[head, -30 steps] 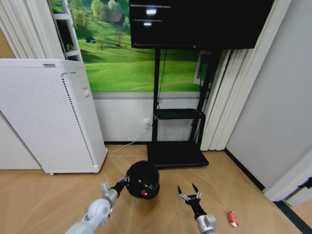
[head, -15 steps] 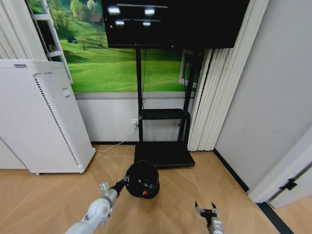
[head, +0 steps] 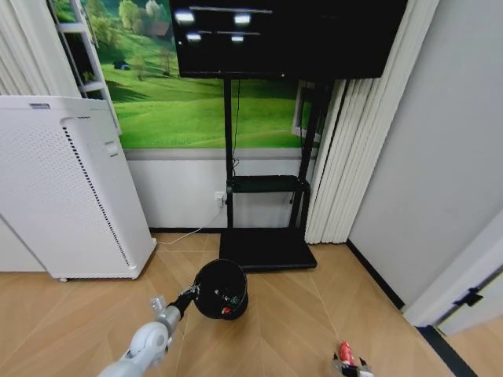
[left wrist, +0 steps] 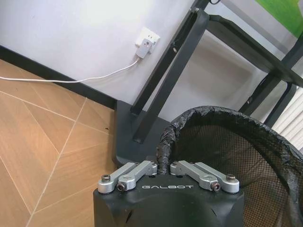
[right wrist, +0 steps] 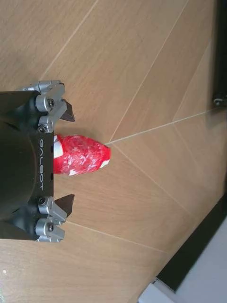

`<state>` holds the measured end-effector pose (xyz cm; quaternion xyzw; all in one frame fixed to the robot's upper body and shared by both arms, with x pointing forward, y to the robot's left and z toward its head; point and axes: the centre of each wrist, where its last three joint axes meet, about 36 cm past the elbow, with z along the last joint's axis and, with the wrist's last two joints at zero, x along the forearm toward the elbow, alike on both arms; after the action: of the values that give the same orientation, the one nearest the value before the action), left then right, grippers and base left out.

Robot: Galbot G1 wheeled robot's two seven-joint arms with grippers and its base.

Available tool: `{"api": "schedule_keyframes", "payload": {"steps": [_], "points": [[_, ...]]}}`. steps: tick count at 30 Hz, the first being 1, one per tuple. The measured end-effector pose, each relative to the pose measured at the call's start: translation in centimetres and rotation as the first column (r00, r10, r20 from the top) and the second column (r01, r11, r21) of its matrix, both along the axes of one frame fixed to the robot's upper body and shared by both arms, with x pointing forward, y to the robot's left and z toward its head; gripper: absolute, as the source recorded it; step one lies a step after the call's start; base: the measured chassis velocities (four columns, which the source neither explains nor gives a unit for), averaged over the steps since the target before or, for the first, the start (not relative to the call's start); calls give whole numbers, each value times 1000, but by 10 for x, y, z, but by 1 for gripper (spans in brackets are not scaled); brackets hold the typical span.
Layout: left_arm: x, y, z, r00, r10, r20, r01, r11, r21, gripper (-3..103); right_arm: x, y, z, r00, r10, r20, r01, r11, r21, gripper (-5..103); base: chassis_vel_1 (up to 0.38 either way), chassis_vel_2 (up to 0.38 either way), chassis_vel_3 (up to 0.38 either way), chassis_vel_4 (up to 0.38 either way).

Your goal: Pick up the trash bin and place the garbage on the floor into it.

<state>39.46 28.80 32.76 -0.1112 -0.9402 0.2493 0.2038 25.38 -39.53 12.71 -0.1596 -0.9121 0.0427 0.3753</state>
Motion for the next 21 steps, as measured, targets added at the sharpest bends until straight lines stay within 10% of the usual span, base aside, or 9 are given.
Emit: {"api": "schedule_keyframes", "payload": {"steps": [21], "points": [[-4,-1,-1,1000,13,-3,-13,1000,-4,6,6,-3,-9,999,20,-39,-19,1000,20,43,0,0,0,0]]}}
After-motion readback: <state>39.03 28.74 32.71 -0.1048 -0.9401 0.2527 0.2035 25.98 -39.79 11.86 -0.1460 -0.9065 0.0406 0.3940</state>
